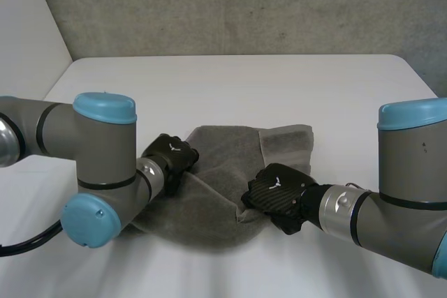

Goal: Fold the towel.

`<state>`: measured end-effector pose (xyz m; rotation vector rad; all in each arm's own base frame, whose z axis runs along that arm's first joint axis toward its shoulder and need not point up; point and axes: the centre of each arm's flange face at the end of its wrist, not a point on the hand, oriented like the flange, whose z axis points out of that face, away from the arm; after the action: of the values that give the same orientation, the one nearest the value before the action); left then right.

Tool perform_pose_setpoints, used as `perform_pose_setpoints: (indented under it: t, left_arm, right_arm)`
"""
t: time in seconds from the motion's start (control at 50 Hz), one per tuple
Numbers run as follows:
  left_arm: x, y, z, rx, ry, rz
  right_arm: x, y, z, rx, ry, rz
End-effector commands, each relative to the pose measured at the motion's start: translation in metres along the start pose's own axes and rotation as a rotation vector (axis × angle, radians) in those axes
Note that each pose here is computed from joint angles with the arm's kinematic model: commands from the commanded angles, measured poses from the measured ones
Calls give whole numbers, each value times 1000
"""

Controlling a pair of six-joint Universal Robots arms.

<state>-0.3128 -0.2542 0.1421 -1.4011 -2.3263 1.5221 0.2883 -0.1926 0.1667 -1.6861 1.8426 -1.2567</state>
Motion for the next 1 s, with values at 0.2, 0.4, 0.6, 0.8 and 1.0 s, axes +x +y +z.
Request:
perform_pose_setpoints:
  t: [0.2, 0.4, 0.6, 0.8, 1.0]
  left_arm:
    - [-6, 1, 30, 48, -77, 28]
    - [-81, -73, 31, 368, -428, -22]
    - [-149, -155, -33, 877, -713, -247]
    - [-114, -95, -30, 656, -588, -289]
    - [-108, 3, -39, 335, -557, -302]
  right_arm:
    - [17, -6, 5, 37, 72, -32]
    - [91, -38, 14, 233, 523, -163]
    - [144, -114, -26, 703, 1001, -336]
    - [93, -81, -2, 470, 621, -206]
    - [-14, -7, 9, -70, -34, -32]
